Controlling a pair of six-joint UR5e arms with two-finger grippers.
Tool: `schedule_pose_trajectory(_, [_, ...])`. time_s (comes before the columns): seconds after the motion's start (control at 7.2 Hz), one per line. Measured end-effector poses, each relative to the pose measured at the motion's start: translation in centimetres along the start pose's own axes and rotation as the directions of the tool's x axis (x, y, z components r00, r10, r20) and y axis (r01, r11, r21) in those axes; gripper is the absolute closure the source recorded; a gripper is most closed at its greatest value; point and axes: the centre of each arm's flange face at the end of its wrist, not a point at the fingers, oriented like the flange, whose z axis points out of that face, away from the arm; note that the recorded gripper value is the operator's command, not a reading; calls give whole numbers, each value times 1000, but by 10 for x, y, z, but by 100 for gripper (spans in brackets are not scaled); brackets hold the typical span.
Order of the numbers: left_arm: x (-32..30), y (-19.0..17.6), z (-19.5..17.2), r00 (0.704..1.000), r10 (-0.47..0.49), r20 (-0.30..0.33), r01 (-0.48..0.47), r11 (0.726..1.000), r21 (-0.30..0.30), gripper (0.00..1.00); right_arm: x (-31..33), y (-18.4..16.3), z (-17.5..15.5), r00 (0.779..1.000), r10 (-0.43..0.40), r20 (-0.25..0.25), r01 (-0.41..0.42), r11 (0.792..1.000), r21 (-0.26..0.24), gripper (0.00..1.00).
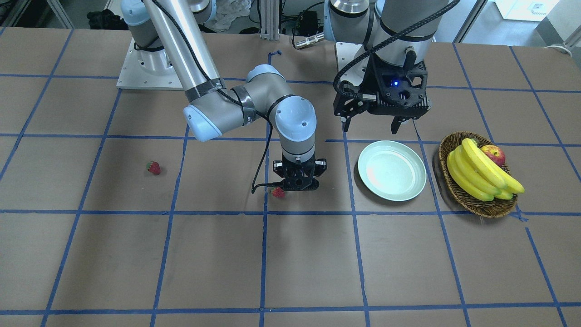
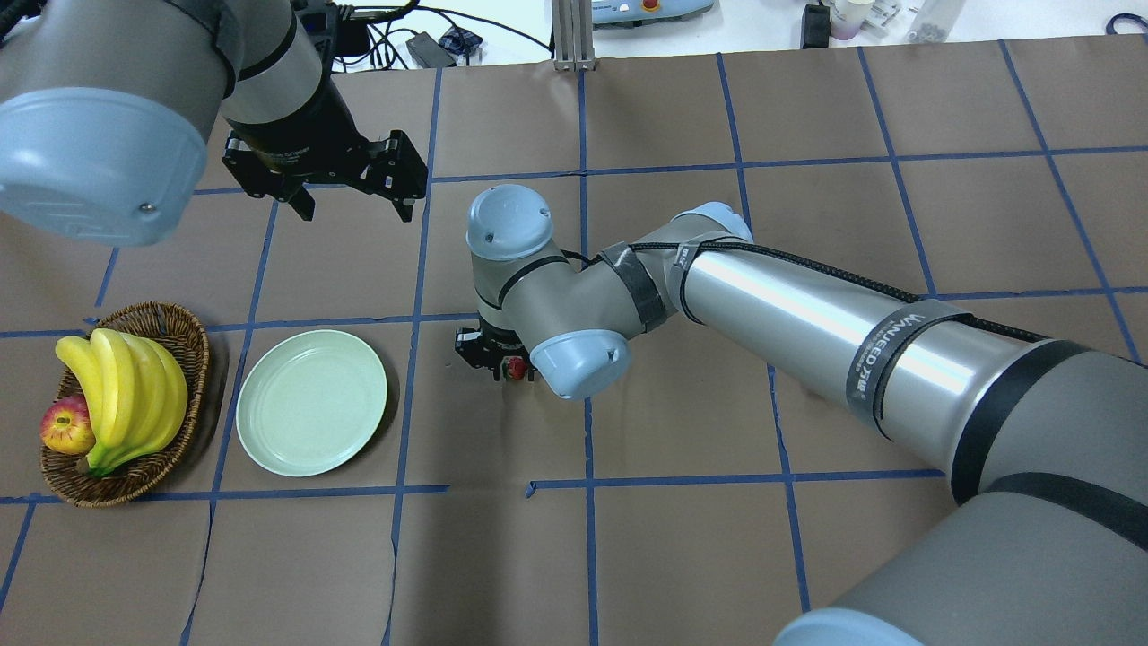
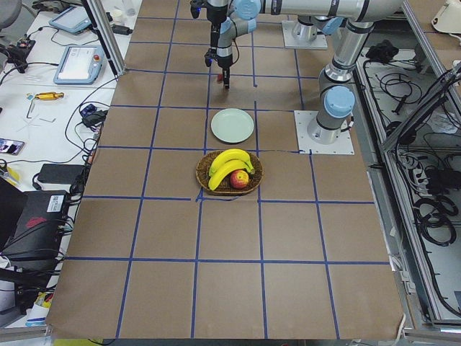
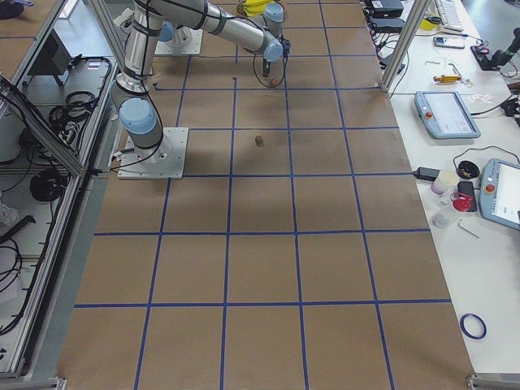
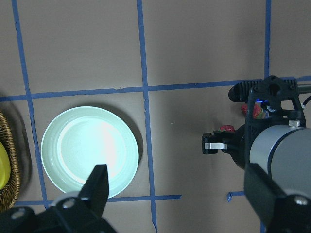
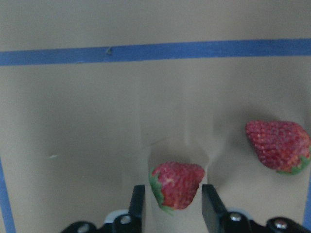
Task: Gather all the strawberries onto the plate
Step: 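Carry the strawberry toward the plate and release it beside the first, then move the right gripper back to the last strawberry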
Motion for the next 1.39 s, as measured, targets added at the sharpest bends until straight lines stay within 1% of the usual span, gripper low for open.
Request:
schedule_pose_trajectory(0.14, [0, 0, -1, 1000, 1, 0, -1, 1000, 2, 0, 1, 1, -5, 1000, -7, 1, 7, 1000, 12, 0])
schedule_pose_trajectory(0.28, [-1, -1, -2, 1000, 2, 0, -2, 1000, 4, 0, 7, 2, -22, 1000, -30, -7, 30, 999, 39, 0])
schedule_pose_trajectory(0.42, [-1, -1, -2, 1000, 2, 0, -2, 1000, 4, 0, 23, -1, -46, 998, -58, -23, 59, 996, 69, 0])
schedule_pose_trajectory(0.56, [-1, -1, -2, 1000, 2, 0, -2, 1000, 4, 0, 49, -9, -68, 998, -57, -41, 60, 995, 75, 0])
schedule_pose_trajectory(0.69, [-2, -1, -2, 1000, 2, 0, -2, 1000, 4, 0, 83, -17, -85, 996, -52, -76, 56, 997, 52, 0])
schedule_pose_trajectory(0.97, [-2, 0, -2, 1000, 2, 1, -2, 1000, 4, 0, 158, -18, -96, 981, -77, -175, 75, 997, -18, 0])
schedule_pose_trajectory(1.25, [-2, 0, -2, 1000, 2, 2, -2, 1000, 3, 0, 234, -7, -78, 967, -127, -223, 107, 989, -98, 0])
schedule_pose_trajectory(1.39, [-2, 0, -2, 1000, 2, 2, -2, 1000, 3, 0, 270, -7, -71, 961, -146, -237, 120, 986, -120, 0])
